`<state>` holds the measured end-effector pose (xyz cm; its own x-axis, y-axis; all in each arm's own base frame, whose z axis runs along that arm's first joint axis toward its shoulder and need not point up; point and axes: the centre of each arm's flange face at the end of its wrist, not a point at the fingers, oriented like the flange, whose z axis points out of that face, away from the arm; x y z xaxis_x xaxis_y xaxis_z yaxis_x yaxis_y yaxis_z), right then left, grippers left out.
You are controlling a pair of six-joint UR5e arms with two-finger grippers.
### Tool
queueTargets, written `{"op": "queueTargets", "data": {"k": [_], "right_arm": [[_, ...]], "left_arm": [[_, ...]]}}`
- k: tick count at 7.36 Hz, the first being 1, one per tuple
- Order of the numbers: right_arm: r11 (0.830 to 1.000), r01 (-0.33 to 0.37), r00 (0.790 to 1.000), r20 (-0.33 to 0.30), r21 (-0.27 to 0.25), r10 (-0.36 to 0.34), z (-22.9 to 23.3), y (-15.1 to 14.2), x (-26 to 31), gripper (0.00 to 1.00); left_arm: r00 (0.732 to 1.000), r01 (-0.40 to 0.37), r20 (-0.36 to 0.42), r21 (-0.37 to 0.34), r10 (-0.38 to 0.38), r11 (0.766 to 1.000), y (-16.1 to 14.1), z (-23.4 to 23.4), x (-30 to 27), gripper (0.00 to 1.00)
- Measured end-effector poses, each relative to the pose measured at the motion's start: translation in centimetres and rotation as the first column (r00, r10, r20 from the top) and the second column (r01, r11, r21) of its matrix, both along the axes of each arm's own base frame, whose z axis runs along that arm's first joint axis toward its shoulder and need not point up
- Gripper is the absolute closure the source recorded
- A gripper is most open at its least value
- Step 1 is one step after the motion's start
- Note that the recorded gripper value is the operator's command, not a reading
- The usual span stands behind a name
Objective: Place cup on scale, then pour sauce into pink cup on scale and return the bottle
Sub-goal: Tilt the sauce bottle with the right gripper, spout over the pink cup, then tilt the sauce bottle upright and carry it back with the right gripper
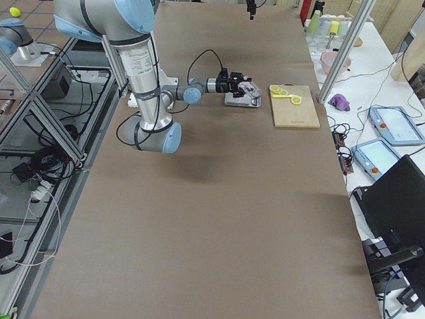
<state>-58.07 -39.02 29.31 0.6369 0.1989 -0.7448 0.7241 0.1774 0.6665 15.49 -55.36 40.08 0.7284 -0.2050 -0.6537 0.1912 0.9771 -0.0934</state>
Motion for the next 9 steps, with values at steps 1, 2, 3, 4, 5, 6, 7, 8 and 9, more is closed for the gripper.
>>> {"op": "queueTargets", "data": {"k": [1,2,3,4,5,6,7,8,9], "right_arm": [[1.0,-0.004,1.0,-0.006,0.008,0.004,0.1,0.0,-0.1,1.0],[1.0,-0.005,1.0,0.0,0.011,0.005,0.0,0.0,-0.1,1.0],[1.0,-0.002,0.999,0.034,0.012,0.002,-0.1,-0.1,0.0,1.0],[1.0,0.007,0.996,0.094,0.01,-0.008,-0.2,-0.1,0.2,1.0],[1.0,0.022,0.987,0.16,0.003,-0.022,-0.3,-0.1,0.4,1.0],[0.999,0.039,0.975,0.218,-0.004,-0.037,-0.3,0.0,0.6,1.0],[0.998,0.056,0.964,0.262,-0.01,-0.051,-0.4,0.0,0.7,1.0],[0.997,0.074,0.946,0.318,-0.014,-0.066,-0.8,0.0,0.7,1.0],[0.995,0.097,0.916,0.392,-0.015,-0.083,-1.3,-0.1,1.0,1.0]], "left_arm": [[1.0,0.0,0.0,-0.001,0.0,1.0,0.0,0.1,0.0,0.02],[1.0,0.0,0.001,-0.002,0.0,1.0,0.0,0.1,0.0,0.02],[1.0,0.0,0.001,-0.002,0.0,1.0,0.0,0.1,0.0,0.02],[1.0,0.0,0.0,0.0,0.0,1.0,0.0,0.0,0.0,0.02],[1.0,0.0,-0.001,0.002,0.0,1.0,0.0,-0.1,0.0,0.02],[1.0,0.0,-0.001,0.003,0.0,1.0,0.0,-0.2,0.0,0.02],[1.0,0.0,-0.002,0.004,0.0,1.0,0.0,-0.2,0.0,0.02],[1.0,0.0,-0.002,0.005,0.0,1.0,0.0,-0.3,0.0,0.02],[1.0,0.001,-0.002,0.005,-0.001,1.0,0.0,-0.3,-0.1,0.02]]}}
